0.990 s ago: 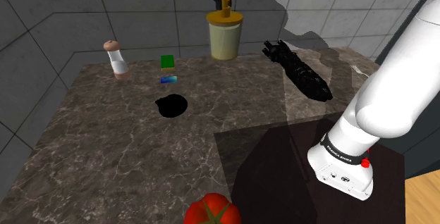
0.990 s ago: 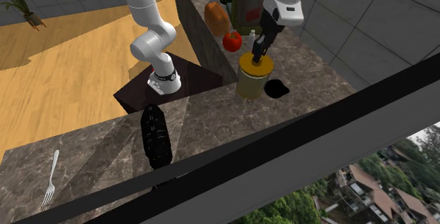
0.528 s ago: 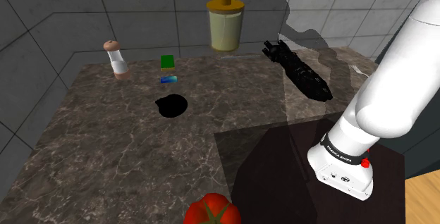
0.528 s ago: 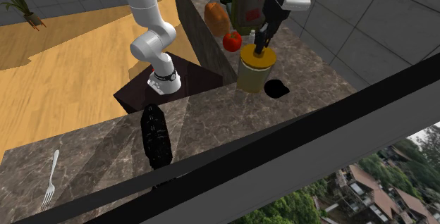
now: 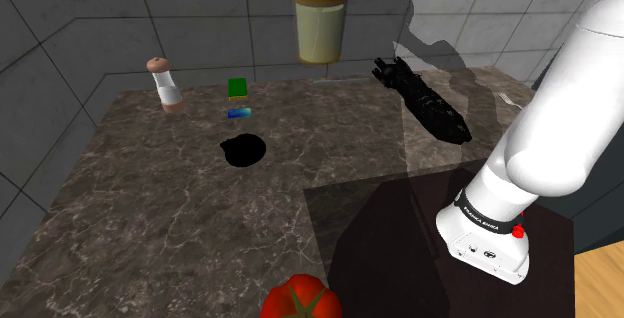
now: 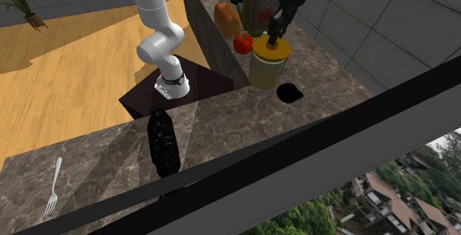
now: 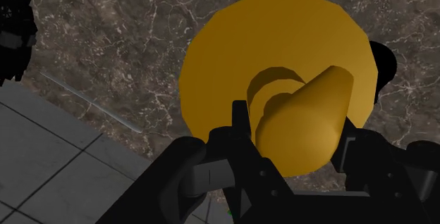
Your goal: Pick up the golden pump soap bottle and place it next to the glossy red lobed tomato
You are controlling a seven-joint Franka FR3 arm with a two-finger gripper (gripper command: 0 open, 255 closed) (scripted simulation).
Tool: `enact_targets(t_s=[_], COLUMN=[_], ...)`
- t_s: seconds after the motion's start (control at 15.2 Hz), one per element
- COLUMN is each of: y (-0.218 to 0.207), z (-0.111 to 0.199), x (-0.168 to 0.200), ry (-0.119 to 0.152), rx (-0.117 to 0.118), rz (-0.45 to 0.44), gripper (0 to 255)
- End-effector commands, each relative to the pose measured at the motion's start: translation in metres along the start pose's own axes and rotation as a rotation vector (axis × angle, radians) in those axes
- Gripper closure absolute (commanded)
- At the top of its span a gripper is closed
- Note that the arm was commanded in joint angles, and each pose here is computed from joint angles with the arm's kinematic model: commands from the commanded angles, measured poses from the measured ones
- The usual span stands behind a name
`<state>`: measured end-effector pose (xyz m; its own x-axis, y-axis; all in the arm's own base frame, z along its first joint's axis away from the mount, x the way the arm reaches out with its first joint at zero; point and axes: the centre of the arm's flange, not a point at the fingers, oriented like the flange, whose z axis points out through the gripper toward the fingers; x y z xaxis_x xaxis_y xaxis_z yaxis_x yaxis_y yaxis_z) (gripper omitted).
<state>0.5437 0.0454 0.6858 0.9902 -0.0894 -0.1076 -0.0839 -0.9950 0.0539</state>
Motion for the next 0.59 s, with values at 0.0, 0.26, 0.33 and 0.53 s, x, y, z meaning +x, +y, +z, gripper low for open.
enact_targets(t_s=[0.0,0.26,0.33,0.53], y=[-0.02,-0.064,-0.075,-0.108], z=[-0.002,-0.002,-0.001,-0.001], x=[-0.014,-0.044,-0.051,-0.073], ry=[0.0,0.0,0.0,0.0], rx=[0.0,0.0,0.0,0.0], rz=[0.0,0.0,0.0,0.0], gripper=[255,255,255,255])
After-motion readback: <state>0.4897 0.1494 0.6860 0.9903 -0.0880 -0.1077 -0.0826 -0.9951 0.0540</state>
